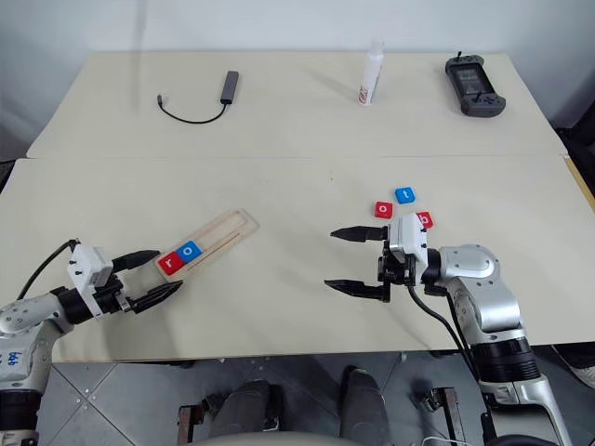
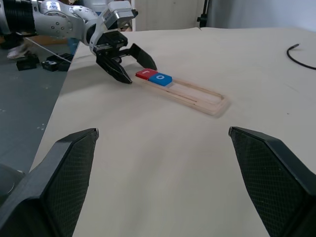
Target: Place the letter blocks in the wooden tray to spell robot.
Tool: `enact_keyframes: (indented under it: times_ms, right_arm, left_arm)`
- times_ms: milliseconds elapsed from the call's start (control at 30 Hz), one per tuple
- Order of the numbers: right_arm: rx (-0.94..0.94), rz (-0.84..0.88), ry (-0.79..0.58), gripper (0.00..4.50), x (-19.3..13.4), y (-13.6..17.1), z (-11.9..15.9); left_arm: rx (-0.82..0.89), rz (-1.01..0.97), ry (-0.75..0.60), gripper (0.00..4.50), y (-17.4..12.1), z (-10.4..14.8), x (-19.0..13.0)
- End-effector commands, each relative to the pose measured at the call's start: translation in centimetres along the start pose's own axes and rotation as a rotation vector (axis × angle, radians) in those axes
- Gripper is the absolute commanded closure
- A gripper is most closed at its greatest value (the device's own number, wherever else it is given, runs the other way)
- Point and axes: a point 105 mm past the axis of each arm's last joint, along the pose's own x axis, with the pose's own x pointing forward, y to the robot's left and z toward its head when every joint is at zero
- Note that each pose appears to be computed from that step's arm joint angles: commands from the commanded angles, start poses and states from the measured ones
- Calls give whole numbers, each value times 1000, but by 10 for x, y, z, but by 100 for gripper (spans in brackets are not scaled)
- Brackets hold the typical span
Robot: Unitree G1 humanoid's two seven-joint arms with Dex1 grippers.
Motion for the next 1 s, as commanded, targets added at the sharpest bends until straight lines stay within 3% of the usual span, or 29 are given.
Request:
enact_keyframes:
  times_ms: [33,300,467,567,700,833,1000]
  right_arm:
    - [-44,-13,-7,7,-4,3,8]
    - [-50,-35,-1,7,-4,2,10]
    - [-51,-38,1,0,-4,1,10]
    - [-54,-45,10,0,-6,1,9]
    - [-56,-77,38,0,-17,1,8]
    - [-55,-156,102,0,-46,3,6]
    - [-43,-241,165,0,-73,10,7]
  left_arm:
    - [-8,-35,25,0,-4,-7,6]
    - [-49,-60,94,0,-10,-25,13]
    - [-58,-66,72,108,-12,-26,15]
    - [1,-80,23,110,-14,-16,22]
    - [121,-160,-82,110,-24,17,40]
    - [217,-407,-119,110,-56,47,66]
    - [254,-528,-126,110,-71,58,93]
